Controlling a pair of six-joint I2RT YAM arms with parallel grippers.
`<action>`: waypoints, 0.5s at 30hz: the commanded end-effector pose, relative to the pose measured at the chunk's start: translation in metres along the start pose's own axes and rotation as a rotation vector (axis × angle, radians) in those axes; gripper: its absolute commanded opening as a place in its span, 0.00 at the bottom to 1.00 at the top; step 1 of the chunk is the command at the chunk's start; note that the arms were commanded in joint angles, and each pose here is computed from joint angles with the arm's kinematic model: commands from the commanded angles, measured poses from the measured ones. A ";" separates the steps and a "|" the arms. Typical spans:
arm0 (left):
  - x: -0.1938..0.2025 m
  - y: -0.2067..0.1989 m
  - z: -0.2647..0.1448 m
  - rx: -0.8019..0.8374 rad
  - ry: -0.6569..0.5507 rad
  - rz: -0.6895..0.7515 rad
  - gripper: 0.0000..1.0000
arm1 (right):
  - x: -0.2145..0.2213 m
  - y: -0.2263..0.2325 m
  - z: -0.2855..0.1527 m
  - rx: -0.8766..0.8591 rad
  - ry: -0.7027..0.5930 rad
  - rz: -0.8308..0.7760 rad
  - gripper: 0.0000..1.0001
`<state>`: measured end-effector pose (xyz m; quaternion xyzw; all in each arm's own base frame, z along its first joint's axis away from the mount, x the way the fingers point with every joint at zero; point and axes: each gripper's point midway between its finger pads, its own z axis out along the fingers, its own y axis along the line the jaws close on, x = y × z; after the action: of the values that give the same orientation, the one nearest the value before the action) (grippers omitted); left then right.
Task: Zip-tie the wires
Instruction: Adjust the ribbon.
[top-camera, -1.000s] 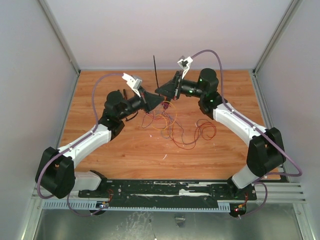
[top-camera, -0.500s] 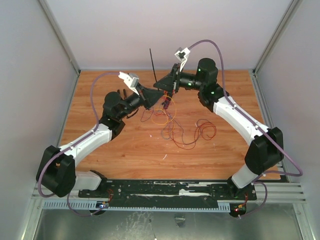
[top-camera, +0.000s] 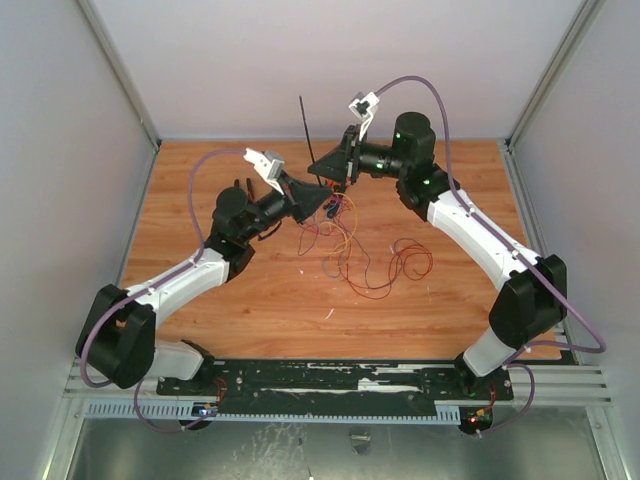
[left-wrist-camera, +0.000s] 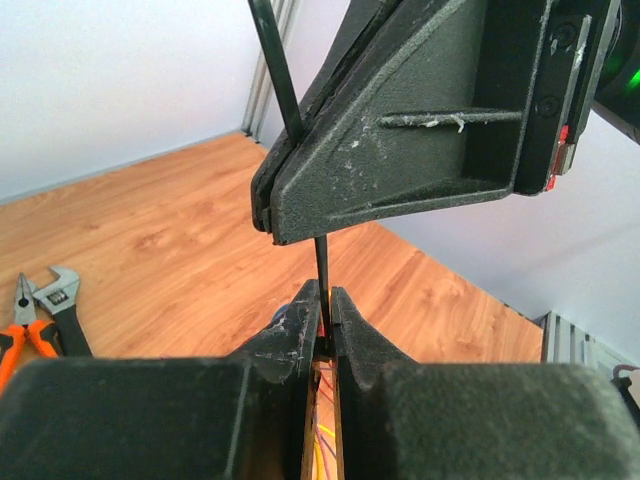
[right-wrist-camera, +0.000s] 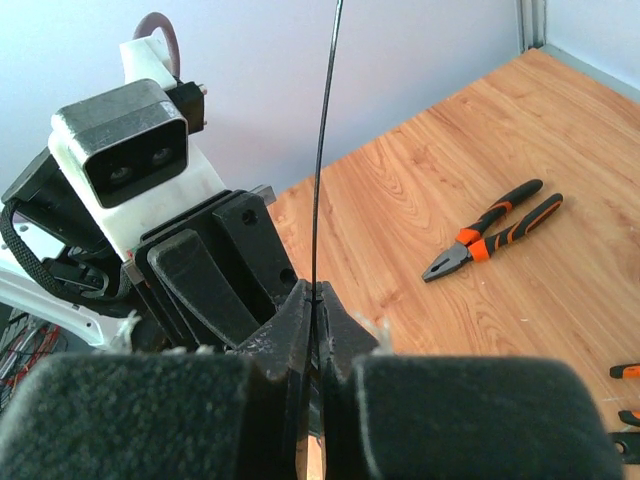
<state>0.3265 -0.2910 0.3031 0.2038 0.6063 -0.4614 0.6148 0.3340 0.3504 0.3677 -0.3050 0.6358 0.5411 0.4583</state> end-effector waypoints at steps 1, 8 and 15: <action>0.061 0.001 -0.008 -0.002 0.175 -0.079 0.13 | -0.063 0.027 -0.003 -0.033 -0.155 -0.159 0.00; 0.064 0.001 -0.005 -0.001 0.180 -0.086 0.12 | -0.064 0.028 -0.007 -0.021 -0.155 -0.164 0.00; 0.051 -0.001 0.007 0.001 0.166 -0.100 0.09 | -0.046 0.011 -0.030 0.052 -0.124 -0.129 0.09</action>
<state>0.3300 -0.2973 0.2968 0.2005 0.6117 -0.4640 0.6085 0.3405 0.3429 0.3605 -0.2949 0.6524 0.5276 0.4572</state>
